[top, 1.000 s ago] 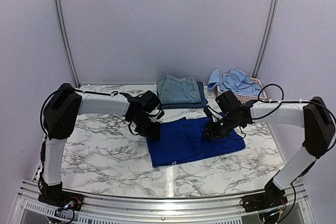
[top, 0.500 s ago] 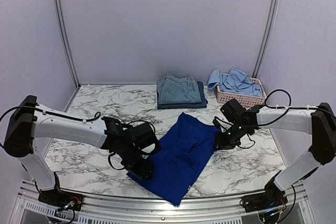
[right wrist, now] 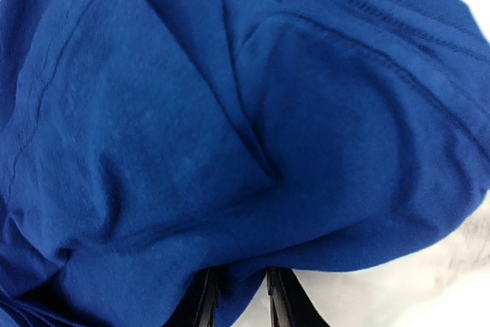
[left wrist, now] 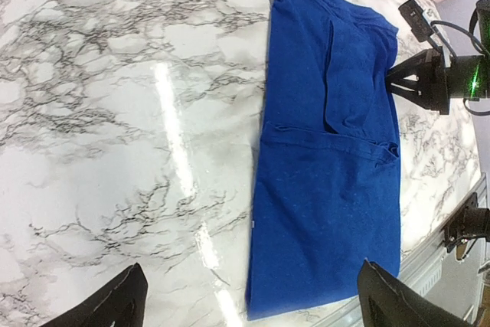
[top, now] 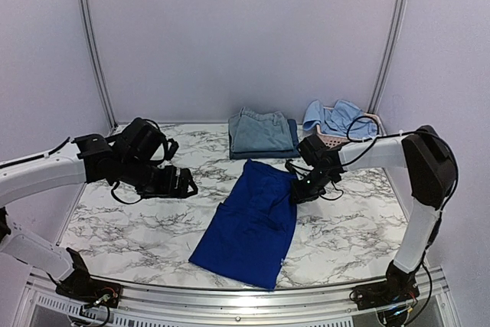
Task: Fold and stack the mixed laundry pile
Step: Rotate the 2/3-rectangle-folded T-shirt at the center of the board, then smooth out the 2/3-rectangle-folded T-shirt at the center of the board.
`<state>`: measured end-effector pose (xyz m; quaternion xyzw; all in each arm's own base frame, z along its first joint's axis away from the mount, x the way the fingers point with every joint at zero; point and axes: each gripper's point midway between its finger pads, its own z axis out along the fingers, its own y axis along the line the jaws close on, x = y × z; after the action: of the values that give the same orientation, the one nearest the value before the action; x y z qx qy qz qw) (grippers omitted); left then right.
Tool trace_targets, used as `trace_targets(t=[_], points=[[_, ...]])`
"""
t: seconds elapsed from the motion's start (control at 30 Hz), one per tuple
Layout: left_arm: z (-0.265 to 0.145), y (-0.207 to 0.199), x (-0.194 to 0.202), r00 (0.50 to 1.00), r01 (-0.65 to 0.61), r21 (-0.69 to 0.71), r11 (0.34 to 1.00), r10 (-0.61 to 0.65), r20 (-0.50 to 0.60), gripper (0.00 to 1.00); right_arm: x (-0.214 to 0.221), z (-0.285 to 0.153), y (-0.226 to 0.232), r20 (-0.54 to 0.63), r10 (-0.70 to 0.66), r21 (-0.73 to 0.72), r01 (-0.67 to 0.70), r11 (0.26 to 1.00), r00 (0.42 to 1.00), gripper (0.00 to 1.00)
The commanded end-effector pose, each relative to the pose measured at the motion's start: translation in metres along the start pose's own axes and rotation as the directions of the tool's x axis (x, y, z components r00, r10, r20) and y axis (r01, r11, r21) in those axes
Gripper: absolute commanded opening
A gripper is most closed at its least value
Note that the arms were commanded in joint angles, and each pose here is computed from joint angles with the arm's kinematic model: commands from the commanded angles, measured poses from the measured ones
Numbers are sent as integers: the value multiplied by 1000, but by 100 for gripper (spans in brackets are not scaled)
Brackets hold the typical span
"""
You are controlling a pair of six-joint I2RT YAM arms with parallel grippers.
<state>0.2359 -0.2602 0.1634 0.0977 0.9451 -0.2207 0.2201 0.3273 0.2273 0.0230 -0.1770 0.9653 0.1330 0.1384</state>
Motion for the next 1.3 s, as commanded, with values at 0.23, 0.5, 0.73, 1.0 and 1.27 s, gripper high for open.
trace_targets(t=[0.23, 0.5, 0.73, 1.0, 1.27], points=[[-4, 34, 9, 992, 112, -43, 993, -110, 57, 99, -72, 42, 55, 61, -344, -25, 346, 938, 937, 25], [27, 36, 14, 999, 48, -52, 998, -48, 0, 90, -104, -19, 51, 135, -263, -17, 267, 963, 955, 30], [67, 29, 14, 994, 87, 59, 995, -83, -67, 63, -38, -61, 85, 125, -114, -342, 151, 927, 986, 40], [99, 34, 6, 988, 79, 90, 993, -66, -138, 51, -1, -33, 97, 40, -90, -417, 99, 904, 995, 42], [117, 36, 7, 983, 74, 93, 993, -56, -177, 46, -14, -12, 109, 37, -115, -425, 120, 897, 993, 40]])
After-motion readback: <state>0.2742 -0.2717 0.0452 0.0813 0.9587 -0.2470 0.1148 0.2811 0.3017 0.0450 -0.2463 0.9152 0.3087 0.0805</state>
